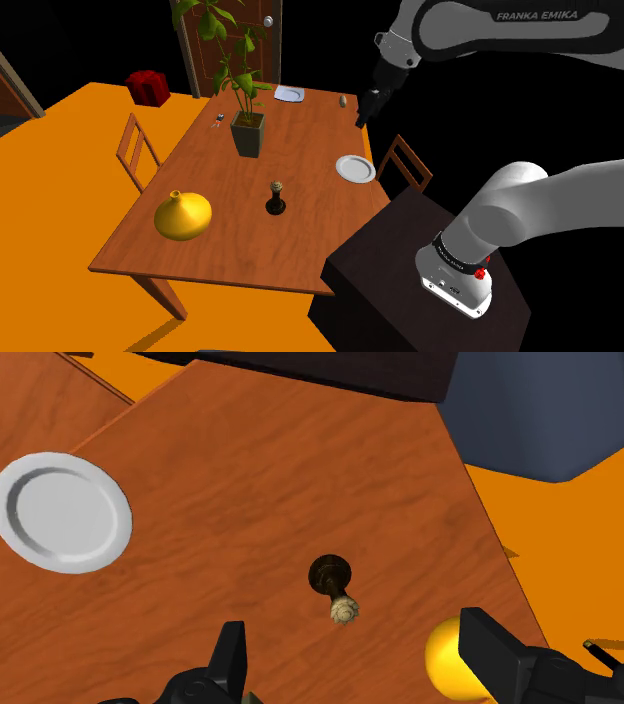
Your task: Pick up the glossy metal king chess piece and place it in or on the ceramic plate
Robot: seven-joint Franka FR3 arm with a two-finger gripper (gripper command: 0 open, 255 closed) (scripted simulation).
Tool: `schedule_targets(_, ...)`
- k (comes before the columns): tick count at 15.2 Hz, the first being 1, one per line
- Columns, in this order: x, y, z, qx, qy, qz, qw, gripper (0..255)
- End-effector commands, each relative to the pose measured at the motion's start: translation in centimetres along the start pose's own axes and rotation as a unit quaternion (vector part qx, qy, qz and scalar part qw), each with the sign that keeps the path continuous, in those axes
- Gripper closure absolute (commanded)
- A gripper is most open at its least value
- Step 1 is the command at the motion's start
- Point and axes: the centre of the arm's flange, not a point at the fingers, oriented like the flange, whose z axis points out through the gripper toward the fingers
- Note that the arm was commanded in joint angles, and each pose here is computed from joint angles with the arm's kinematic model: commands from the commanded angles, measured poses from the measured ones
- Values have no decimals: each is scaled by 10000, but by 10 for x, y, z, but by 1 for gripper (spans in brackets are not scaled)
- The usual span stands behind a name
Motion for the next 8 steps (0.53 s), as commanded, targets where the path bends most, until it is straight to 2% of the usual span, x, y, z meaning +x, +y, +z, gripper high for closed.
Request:
schedule_targets(1,10,-1,21,35,41,-25,10000,0)
schedule_targets(8,45,-5,105,160,137,-112,9997,0)
